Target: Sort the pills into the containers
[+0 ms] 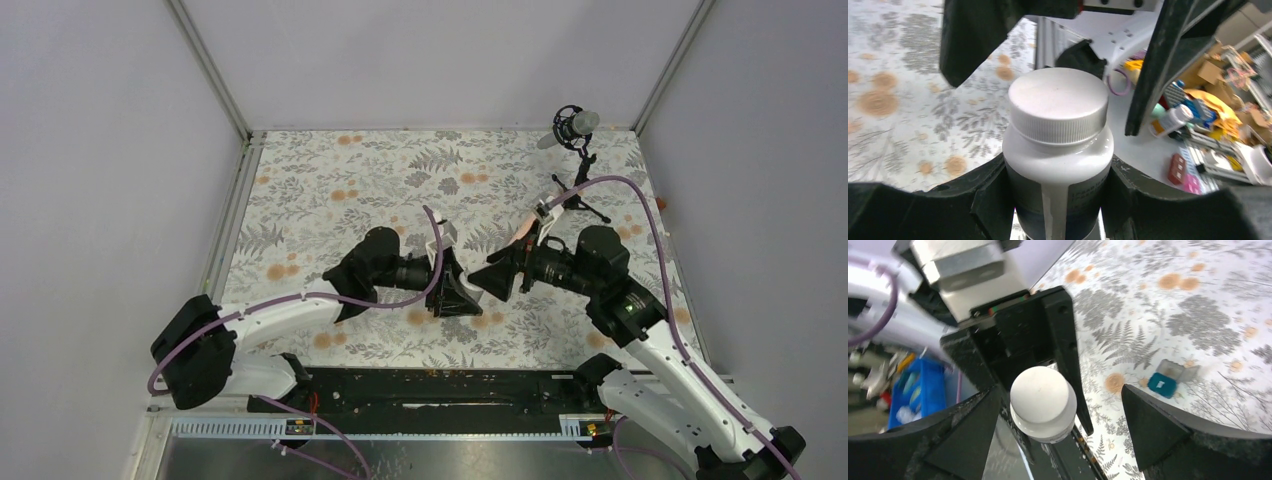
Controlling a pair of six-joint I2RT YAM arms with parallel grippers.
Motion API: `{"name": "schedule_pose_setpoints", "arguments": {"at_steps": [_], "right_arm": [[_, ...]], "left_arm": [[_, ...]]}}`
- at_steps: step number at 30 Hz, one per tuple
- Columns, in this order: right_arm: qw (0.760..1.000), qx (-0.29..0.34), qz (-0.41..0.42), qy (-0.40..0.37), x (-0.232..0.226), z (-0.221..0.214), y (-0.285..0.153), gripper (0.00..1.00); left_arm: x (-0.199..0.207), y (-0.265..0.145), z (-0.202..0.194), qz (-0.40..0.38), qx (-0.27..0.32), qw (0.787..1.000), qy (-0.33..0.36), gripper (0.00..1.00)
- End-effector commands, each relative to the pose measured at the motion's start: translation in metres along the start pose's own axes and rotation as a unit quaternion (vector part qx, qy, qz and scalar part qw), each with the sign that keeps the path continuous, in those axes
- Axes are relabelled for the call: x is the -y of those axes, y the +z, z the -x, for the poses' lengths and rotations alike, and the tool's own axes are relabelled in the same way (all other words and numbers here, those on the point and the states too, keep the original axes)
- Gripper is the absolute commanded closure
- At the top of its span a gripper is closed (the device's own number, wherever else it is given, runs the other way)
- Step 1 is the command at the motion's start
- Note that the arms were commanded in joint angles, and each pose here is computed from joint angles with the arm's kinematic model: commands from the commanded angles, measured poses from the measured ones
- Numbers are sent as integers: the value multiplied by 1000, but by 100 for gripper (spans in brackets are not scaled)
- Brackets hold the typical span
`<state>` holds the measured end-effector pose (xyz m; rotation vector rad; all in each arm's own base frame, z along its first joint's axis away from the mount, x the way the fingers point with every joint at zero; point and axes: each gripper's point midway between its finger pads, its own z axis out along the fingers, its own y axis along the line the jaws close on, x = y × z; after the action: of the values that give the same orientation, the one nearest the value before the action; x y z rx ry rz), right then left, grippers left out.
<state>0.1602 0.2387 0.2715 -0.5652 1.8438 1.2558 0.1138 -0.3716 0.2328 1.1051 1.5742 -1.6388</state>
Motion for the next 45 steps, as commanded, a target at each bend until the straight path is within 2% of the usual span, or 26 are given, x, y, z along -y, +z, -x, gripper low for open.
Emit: {"name": "schedule_pose_setpoints", "arguments": {"at_steps": [1, 4, 8, 17, 19, 21, 22, 25, 28, 34, 40, 41, 43, 44, 45], "right_arm": [[986, 84, -110, 88, 27, 38, 1, 2], [975, 103, -142, 139, 38, 41, 7, 7], [973, 93, -153, 147, 41, 38, 16, 22], [978, 70, -143, 138, 37, 32, 27, 28], [980, 64, -140, 126, 36, 31, 27, 39], [985, 57, -131, 100, 31, 34, 24, 62], [987, 49, -125, 84, 28, 33, 23, 69], [995, 20, -96, 24, 17, 28, 17, 87], [998, -23, -64, -12, 7, 15, 14, 100], [994, -78, 60, -41, -31, -9, 7, 100], [992, -83, 90, -40, -45, -11, -2, 100], [994, -76, 74, -33, -42, -8, -1, 90], [998, -54, 22, -14, -28, 2, 2, 44], [999, -35, -11, 0, -18, 10, 4, 29], [999, -21, -28, 10, -13, 15, 6, 21]], "left_arm": [[-29, -4, 48, 111, 69, 990, 53, 100], [-43, -6, 54, 149, 81, 984, 50, 100], [-49, -6, 57, 164, 87, 981, 48, 100], [-55, -1, 54, 165, 81, 982, 32, 100], [-53, 0, 54, 161, 80, 983, 31, 100], [-52, 0, 52, 157, 75, 984, 29, 100], [-50, 0, 51, 152, 71, 985, 30, 100], [-41, 0, 44, 129, 54, 990, 31, 100], [-26, 2, 33, 86, 28, 995, 32, 100], [2, -1, 20, 13, -9, 999, 44, 100], [12, -6, 18, -7, -15, 998, 64, 100], [12, -6, 19, -6, -14, 998, 66, 100], [10, -6, 22, 3, -10, 998, 68, 100], [7, -6, 23, 13, -7, 998, 69, 100], [3, -6, 24, 24, -4, 997, 68, 100]]}}
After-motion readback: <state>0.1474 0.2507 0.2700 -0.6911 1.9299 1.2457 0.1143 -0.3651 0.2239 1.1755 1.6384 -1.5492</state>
